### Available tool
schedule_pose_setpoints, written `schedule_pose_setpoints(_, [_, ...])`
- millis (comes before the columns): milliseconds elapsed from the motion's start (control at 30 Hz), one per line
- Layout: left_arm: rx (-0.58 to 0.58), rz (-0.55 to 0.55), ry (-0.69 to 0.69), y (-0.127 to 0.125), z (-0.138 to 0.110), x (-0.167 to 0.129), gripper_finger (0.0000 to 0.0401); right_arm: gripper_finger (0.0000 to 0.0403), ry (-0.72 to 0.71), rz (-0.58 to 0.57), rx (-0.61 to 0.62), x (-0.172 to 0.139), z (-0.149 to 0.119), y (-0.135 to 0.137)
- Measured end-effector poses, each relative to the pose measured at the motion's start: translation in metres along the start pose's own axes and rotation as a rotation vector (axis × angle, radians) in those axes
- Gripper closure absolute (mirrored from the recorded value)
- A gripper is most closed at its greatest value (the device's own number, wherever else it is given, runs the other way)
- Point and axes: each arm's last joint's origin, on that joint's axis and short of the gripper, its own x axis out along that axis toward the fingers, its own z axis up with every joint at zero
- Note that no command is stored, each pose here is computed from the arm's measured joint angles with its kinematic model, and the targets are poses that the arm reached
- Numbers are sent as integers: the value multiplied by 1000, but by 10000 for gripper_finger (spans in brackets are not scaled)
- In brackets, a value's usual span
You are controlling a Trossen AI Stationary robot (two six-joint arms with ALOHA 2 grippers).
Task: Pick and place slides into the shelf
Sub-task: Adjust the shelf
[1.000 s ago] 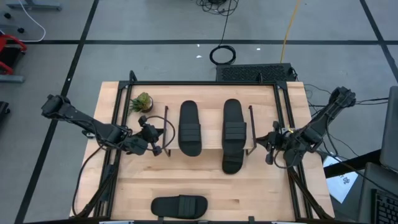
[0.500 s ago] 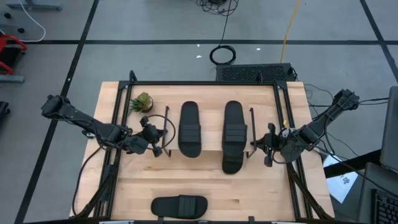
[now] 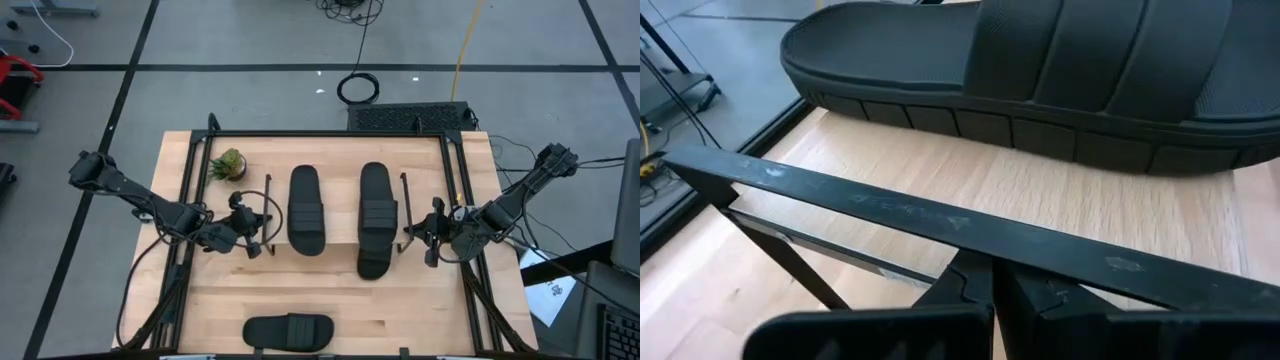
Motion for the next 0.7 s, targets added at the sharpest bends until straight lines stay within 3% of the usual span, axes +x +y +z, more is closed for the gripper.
schedule_pose_setpoints(433, [9, -4, 0, 0, 0, -2, 401, 403, 11, -13, 45, 0, -1, -1])
schedule_pose_setpoints(700, [82, 24, -15, -2, -3, -7, 401, 403, 2, -9, 37, -2, 0, -2])
